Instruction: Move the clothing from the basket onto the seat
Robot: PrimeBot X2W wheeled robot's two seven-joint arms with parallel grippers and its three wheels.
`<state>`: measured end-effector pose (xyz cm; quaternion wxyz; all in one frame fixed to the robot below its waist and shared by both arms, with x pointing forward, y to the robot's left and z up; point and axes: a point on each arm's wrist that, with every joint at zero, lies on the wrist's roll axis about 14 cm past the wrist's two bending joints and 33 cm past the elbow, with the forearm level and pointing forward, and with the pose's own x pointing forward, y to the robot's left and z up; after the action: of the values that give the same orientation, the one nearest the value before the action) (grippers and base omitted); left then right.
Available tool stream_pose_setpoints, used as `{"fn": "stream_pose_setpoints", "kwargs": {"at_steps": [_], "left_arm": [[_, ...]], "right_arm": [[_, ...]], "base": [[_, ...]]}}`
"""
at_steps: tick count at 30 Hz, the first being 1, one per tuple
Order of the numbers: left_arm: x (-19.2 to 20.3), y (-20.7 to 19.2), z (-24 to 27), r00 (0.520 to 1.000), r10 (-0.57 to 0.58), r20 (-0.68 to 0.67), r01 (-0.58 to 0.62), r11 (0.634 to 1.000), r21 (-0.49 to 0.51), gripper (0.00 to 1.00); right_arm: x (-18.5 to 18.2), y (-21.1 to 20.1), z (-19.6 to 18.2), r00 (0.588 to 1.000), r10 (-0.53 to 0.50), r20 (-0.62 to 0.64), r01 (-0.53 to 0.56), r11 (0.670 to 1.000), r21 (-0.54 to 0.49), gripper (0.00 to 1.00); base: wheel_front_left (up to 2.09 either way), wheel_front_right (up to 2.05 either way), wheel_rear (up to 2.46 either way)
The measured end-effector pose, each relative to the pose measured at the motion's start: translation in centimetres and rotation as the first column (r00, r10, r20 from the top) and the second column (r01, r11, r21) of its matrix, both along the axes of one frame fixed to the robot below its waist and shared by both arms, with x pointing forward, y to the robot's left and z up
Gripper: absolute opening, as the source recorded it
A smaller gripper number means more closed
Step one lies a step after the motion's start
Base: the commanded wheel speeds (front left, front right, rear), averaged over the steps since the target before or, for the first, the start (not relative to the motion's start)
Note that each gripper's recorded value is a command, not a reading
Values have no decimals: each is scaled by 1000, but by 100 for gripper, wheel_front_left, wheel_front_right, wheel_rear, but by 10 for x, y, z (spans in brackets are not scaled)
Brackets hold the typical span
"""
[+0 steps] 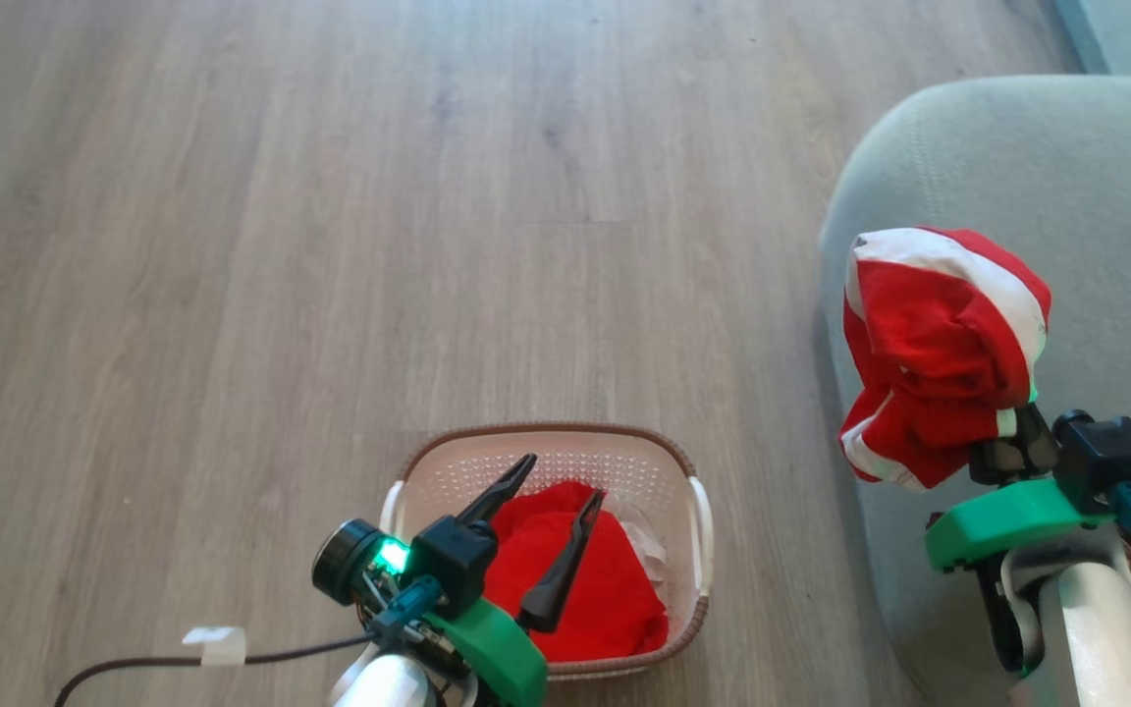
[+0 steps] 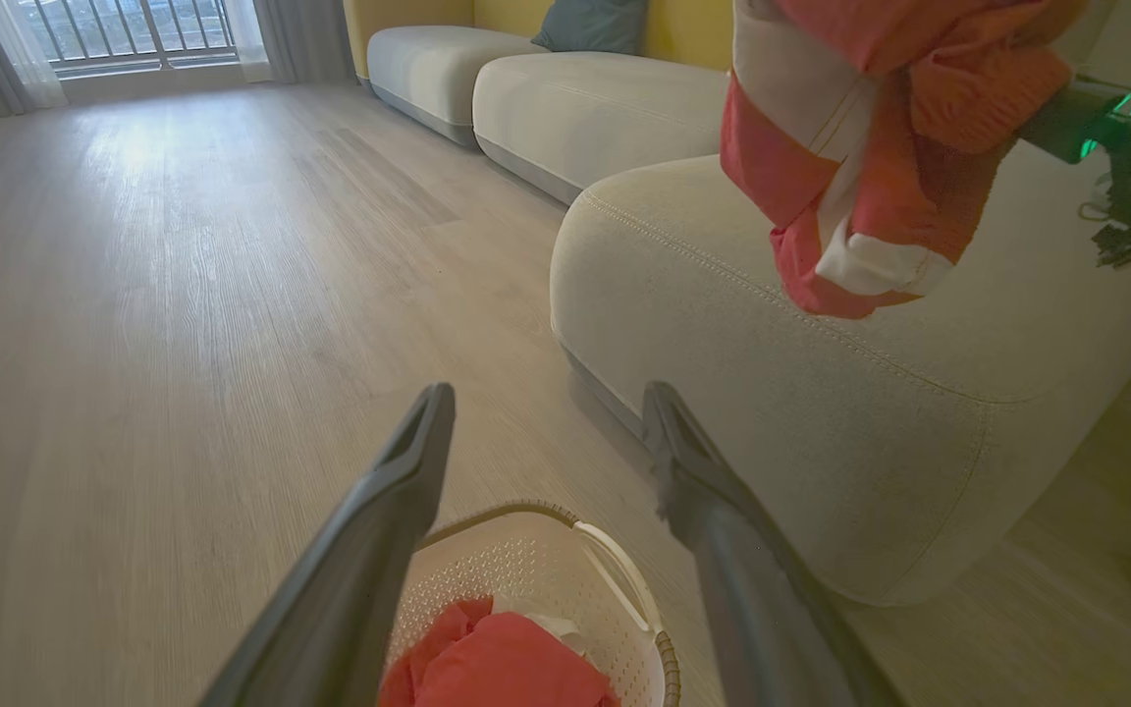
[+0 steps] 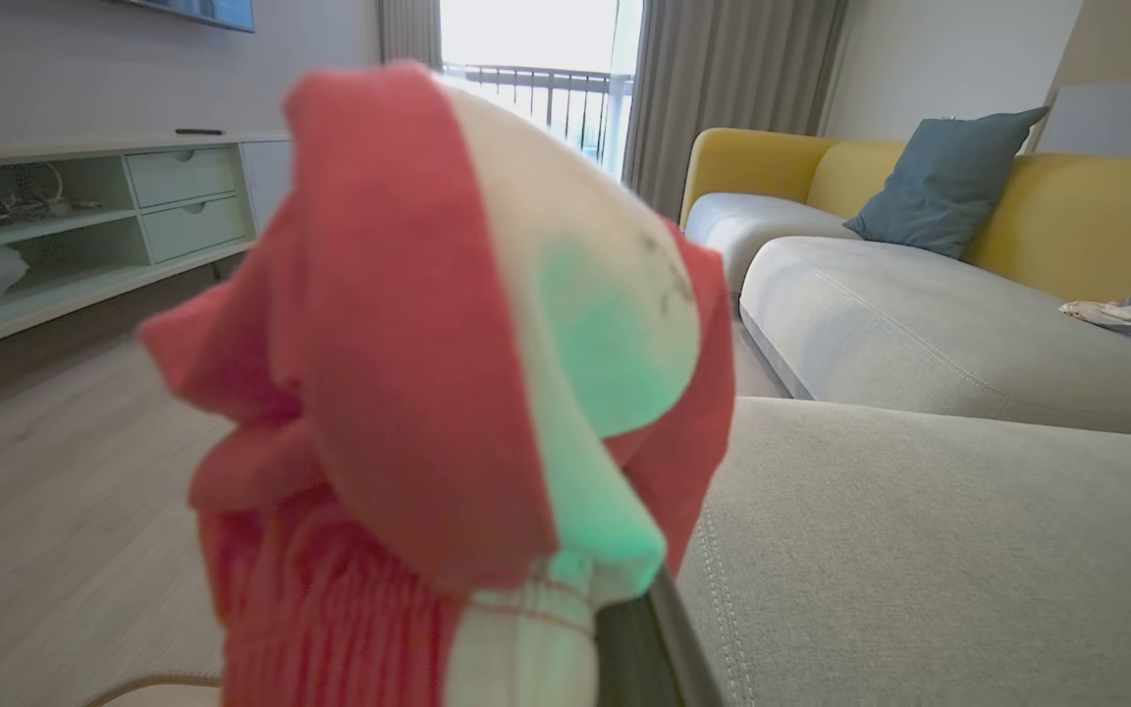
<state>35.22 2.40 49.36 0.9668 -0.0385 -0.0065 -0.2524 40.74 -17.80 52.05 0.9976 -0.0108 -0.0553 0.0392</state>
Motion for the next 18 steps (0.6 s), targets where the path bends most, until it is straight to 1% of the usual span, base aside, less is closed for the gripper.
{"fn": "stream_pose_setpoints", "kwargs": {"at_steps": [4, 10, 18], "left_arm": [[1, -11, -1, 999, -34, -6, 34, 999, -5, 100], [5, -37, -6, 993, -119, -19, 119, 993, -11, 100], [15, -77, -9, 970, -242, -13, 242, 970, -15, 100]], "right_arm": [[-5, -13, 1, 999, -37, 2, 37, 999, -3, 0], [-15, -46, 5, 991, -130, 16, 130, 991, -10, 0], [-31, -89, 8, 967, -253, 18, 254, 967, -28, 0]], "base": [[0, 0, 0], [0, 0, 0], [0, 0, 0]]}}
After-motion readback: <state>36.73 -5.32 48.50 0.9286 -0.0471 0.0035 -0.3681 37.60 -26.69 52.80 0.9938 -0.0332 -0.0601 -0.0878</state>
